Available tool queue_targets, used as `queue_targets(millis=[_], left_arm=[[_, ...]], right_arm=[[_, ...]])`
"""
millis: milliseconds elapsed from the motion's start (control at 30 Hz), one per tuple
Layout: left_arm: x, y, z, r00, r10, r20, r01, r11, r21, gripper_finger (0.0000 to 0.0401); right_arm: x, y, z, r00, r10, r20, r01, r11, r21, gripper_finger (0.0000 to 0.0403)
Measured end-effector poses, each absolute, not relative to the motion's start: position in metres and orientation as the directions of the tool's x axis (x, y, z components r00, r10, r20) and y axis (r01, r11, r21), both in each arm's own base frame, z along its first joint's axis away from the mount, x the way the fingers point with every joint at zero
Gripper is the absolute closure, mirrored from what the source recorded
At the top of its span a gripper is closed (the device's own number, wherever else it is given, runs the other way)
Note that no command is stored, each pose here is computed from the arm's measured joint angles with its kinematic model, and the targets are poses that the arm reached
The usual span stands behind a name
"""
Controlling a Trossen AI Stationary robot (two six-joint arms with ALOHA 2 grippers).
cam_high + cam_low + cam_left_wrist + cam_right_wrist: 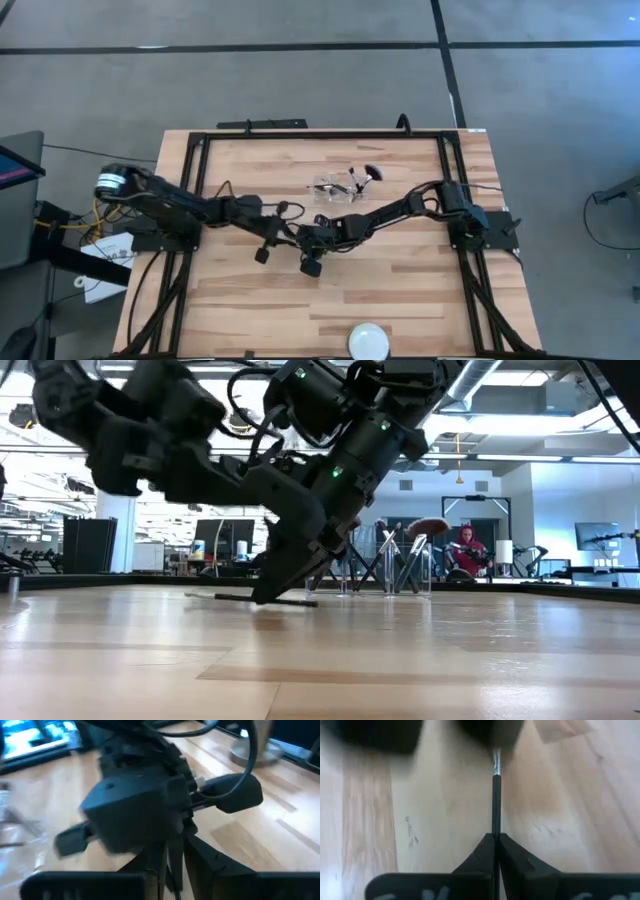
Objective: Put items in baskets/containers
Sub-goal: Put the black eyeshadow brush into the transparent organizer
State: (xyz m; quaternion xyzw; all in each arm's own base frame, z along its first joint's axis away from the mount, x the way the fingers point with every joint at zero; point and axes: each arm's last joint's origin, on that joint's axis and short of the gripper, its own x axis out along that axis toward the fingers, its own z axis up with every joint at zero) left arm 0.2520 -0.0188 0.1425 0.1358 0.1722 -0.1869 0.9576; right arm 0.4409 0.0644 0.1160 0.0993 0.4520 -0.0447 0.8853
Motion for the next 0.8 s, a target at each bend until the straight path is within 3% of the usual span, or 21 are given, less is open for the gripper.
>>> queue_targets(millis=[133,333,533,633,800], left_arm=[[0.237,-0.016,0.163,0.925,-0.222,-0.308,0.296,0.931,0.216,0.0337],[0.208,-0.014,0.183,0.967,-0.174,-0.184,0.214,0.949,0.23,0.0343],[0.186,-0.012,0.19,0.981,-0.17,-0.098,0.189,0.954,0.233,0.0345],[0.182,-0.012,0.191,0.982,-0.17,-0.078,0.184,0.955,0.233,0.0345],[0.182,-0.01,0.193,0.986,-0.159,-0.051,0.167,0.957,0.238,0.0346]], right_arm=[[0.433,0.063,0.137,0.582,-0.039,-0.812,0.196,0.976,0.093,0.04],[0.401,0.067,0.214,0.609,-0.243,-0.755,0.289,0.954,-0.074,0.0401],[0.345,0.089,0.288,0.68,-0.539,-0.497,0.431,0.842,-0.325,0.0401],[0.317,0.091,0.281,0.679,-0.628,-0.381,0.521,0.777,-0.352,0.0402],[0.291,0.066,0.234,0.755,-0.596,-0.273,0.555,0.803,-0.218,0.0402]])
